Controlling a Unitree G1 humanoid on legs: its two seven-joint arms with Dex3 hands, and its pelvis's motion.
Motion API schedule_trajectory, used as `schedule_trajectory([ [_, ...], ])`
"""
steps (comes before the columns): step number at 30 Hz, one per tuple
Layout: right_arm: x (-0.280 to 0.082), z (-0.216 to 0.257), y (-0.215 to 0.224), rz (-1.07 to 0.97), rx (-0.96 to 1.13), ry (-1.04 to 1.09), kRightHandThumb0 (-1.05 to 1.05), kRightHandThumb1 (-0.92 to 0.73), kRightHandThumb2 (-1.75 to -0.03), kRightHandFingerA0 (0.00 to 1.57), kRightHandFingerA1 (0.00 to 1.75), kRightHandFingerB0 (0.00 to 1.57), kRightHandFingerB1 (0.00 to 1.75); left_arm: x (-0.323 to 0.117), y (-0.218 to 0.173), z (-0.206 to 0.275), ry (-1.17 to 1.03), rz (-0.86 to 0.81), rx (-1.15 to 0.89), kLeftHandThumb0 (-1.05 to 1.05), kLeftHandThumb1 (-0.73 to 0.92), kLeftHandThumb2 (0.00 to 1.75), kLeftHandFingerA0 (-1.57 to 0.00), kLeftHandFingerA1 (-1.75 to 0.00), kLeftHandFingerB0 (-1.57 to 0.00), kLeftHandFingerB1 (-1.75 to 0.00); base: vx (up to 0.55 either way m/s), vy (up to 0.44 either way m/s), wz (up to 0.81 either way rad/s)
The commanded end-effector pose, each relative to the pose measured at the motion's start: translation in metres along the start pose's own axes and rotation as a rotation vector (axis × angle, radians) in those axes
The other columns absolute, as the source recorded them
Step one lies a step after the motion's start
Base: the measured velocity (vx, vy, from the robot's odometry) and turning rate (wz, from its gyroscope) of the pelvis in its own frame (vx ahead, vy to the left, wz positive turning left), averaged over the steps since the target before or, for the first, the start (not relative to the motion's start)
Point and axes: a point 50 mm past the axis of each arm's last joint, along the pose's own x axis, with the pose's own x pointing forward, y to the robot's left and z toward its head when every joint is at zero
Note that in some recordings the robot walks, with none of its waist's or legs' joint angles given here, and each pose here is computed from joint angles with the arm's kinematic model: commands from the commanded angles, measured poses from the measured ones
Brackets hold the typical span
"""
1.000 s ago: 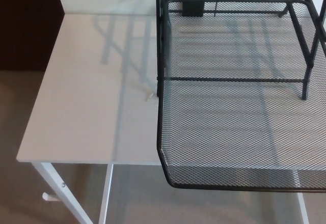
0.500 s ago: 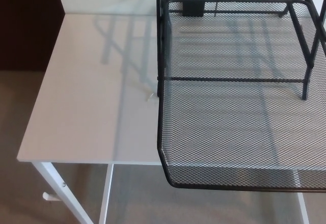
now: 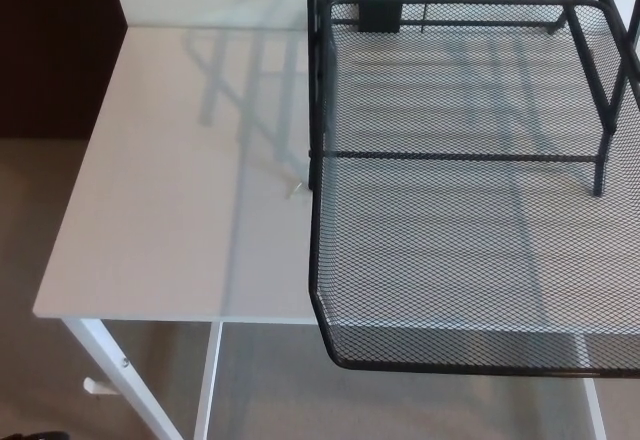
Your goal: The robot walk towards a table in front and then pushes a layer of a file tray back to its original position using its right hand
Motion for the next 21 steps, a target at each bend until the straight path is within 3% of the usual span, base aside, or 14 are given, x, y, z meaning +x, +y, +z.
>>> schedule_trajectory([
  [1, 0.002, 0.023, 0.022, 0.048, -0.075, -0.128, -0.47, -0.48, -0.54, 0.36, 0.47, 0.36, 0.39, -0.002, 0.005, 0.002, 0.022, 0.019, -0.01, -0.04, 0.69, 0.59, -0.49, -0.46, -0.34, -0.37, 0.0, 0.0, 0.0],
  [2, 0.002, 0.025, 0.025, 0.057, -0.07, -0.13, -0.47, -0.48, -0.54, 0.36, 0.47, 0.36, 0.39, -0.001, 0.005, 0.002, 0.021, 0.018, -0.013, -0.04, 0.69, 0.59, -0.49, -0.46, -0.34, -0.37, 0.0, 0.0, 0.0],
  [3, 0.003, 0.025, 0.034, 0.094, 0.01, -0.145, -0.23, -0.25, -0.85, 0.25, 0.6, 0.24, 0.59, -0.002, 0.005, 0.003, 0.014, 0.015, -0.01, -0.03, 0.69, 0.59, -0.49, -0.46, -0.34, -0.38, 0.0, 0.0, 0.0],
  [4, 0.002, 0.026, 0.042, 0.111, 0.04, -0.152, -0.48, -0.45, -0.53, 0.33, 0.5, 0.36, 0.43, -0.002, 0.005, 0.004, 0.01, 0.014, -0.008, -0.04, 0.69, 0.59, -0.49, -0.46, -0.34, -0.38, 0.0, 0.0, 0.0],
  [11, -0.006, 0.03, 0.078, 0.265, 0.123, -0.153, -0.46, -0.41, -0.52, 0.2, 0.59, 0.29, 0.41, 0.0, 0.006, 0.01, -0.001, 0.017, 0.008, -0.04, 0.68, 0.58, -0.51, -0.46, -0.34, -0.37, 0.0, 0.0, 0.0],
  [12, -0.008, 0.029, 0.084, 0.301, 0.125, -0.162, -0.51, -0.33, -0.66, 0.16, 0.59, 0.23, 0.47, 0.001, 0.007, 0.011, -0.001, 0.017, 0.008, -0.04, 0.68, 0.58, -0.51, -0.46, -0.34, -0.37, 0.0, 0.0, 0.0],
  [14, -0.01, 0.029, 0.094, 0.376, 0.084, -0.199, -0.55, -0.34, -0.68, 0.16, 0.59, 0.22, 0.46, 0.001, 0.006, 0.013, -0.006, 0.015, 0.013, -0.04, 0.67, 0.58, -0.51, -0.47, -0.35, -0.37, 0.0, 0.0, 0.0],
  [15, -0.011, 0.029, 0.096, 0.391, 0.069, -0.201, -0.54, -0.32, -0.51, 0.31, 0.54, 0.42, 0.36, 0.001, 0.006, 0.013, -0.008, 0.018, 0.017, -0.06, 0.66, 0.58, -0.53, -0.47, -0.37, -0.38, 0.0, 0.0, 0.0],
  [16, -0.015, 0.029, 0.102, 0.448, 0.035, -0.202, -0.57, -0.4, -0.54, 0.16, 0.56, 0.27, 0.35, 0.001, 0.005, 0.015, -0.014, 0.018, 0.029, -0.05, 0.67, 0.58, -0.52, -0.46, -0.35, -0.37, 0.0, 0.0, 0.0],
  [17, -0.017, 0.028, 0.105, 0.483, 0.016, -0.203, -0.57, -0.4, -0.54, 0.16, 0.56, 0.27, 0.35, 0.001, 0.005, 0.015, -0.017, 0.015, 0.035, -0.05, 0.67, 0.58, -0.52, -0.46, -0.35, -0.37, 0.0, 0.0, 0.0],
  [18, -0.021, 0.027, 0.109, 0.542, -0.02, -0.206, -0.59, -0.37, -0.7, 0.07, 0.55, 0.17, 0.42, 0.0, 0.005, 0.016, -0.022, 0.013, 0.035, -0.04, 0.67, 0.57, -0.52, -0.46, -0.36, -0.37, 0.0, 0.0, 0.0],
  [19, -0.025, 0.025, 0.114, 0.6, -0.054, -0.207, -0.32, -0.17, -0.8, 0.04, 0.56, 0.0, 0.49, 0.001, 0.004, 0.018, -0.024, 0.016, 0.033, -0.04, 0.67, 0.58, -0.52, -0.46, -0.35, -0.37, 0.0, 0.0, 0.0],
  [20, -0.027, 0.023, 0.117, 0.62, -0.061, -0.208, -0.32, -0.17, -0.8, 0.04, 0.56, 0.0, 0.49, 0.002, 0.004, 0.019, -0.023, 0.017, 0.038, -0.04, 0.67, 0.58, -0.52, -0.46, -0.35, -0.37, 0.0, 0.0, 0.0],
  [21, -0.029, 0.023, 0.119, 0.631, -0.063, -0.21, -0.6, -0.39, -0.72, 0.03, 0.49, 0.11, 0.41, 0.002, 0.004, 0.02, -0.024, 0.017, 0.04, -0.04, 0.67, 0.58, -0.52, -0.46, -0.34, -0.37, 0.0, 0.0, 0.0],
])
